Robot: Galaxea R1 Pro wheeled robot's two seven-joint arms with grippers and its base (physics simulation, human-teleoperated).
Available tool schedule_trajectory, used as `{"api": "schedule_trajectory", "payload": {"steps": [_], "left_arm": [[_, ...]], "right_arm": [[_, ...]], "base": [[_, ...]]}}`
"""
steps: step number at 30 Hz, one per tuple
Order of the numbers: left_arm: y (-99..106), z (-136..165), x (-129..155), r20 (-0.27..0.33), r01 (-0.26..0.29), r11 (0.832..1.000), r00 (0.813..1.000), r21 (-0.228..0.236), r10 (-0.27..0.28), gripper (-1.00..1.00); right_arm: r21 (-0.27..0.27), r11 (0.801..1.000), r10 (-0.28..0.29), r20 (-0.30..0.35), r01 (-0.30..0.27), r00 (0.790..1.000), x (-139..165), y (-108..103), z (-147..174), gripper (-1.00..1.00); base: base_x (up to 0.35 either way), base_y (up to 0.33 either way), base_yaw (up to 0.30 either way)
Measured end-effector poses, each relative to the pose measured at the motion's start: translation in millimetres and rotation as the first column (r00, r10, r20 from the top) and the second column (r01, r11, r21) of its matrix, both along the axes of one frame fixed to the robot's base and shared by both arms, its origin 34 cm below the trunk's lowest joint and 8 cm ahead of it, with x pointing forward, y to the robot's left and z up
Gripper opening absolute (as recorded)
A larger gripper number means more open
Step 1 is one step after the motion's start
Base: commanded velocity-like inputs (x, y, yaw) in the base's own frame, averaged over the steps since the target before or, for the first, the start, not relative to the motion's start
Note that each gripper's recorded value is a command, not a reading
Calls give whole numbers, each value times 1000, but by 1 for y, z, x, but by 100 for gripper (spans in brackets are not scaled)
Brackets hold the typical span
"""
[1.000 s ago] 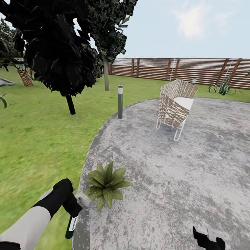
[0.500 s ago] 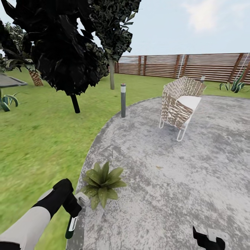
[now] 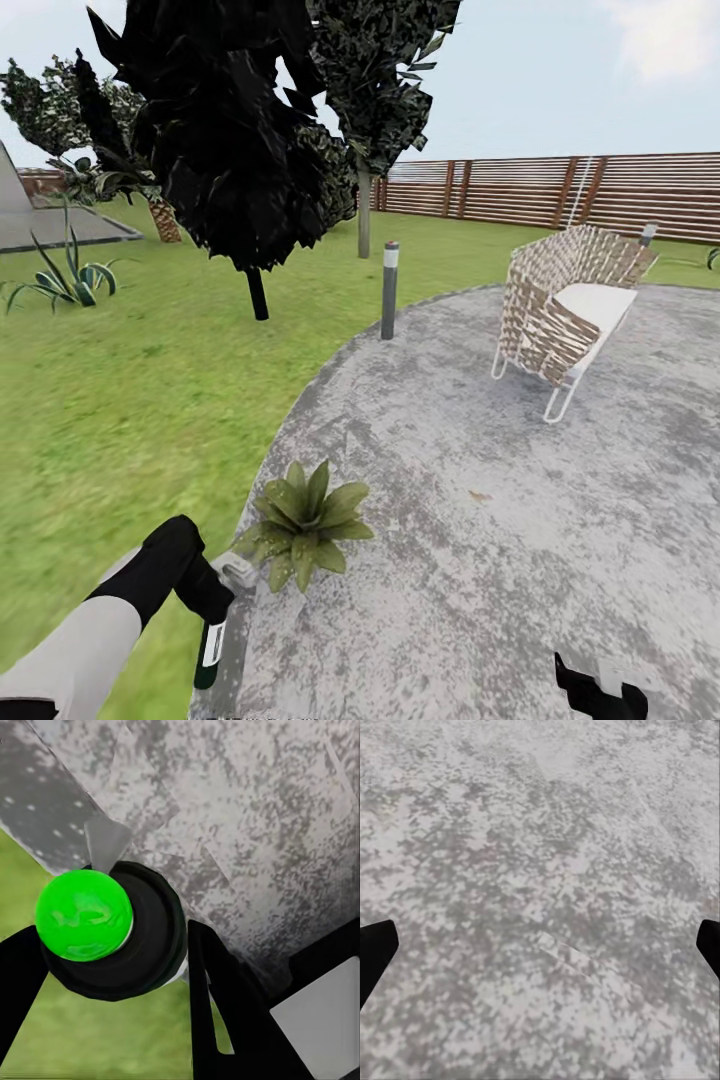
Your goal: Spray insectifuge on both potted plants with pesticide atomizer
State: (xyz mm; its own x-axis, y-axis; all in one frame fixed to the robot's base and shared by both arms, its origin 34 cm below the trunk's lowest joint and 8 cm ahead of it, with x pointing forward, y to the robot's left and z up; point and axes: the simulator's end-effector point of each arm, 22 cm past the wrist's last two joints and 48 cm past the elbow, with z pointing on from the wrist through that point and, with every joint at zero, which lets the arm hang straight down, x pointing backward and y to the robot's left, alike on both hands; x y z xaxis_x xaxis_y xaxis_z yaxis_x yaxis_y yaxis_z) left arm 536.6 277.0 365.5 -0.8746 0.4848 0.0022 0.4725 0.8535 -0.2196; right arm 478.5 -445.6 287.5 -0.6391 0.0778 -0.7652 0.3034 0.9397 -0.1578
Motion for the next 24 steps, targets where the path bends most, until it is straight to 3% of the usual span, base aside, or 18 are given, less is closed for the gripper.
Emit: {"api": "schedule_trajectory", "payload": {"steps": [5, 24], "left_arm": [[0, 0, 0, 0, 1, 1000, 1000, 2, -1, -100], [3, 0, 1, 3, 7, 1000, 1000, 16, -7, -100]], "right_arm": [[-1, 1000, 0, 2, 0, 1000, 1, 0, 1, 100], [-6, 1000, -2, 2, 2, 1000, 0, -3, 2, 100]], "base": [[135, -211, 223], [39, -267, 5]]}}
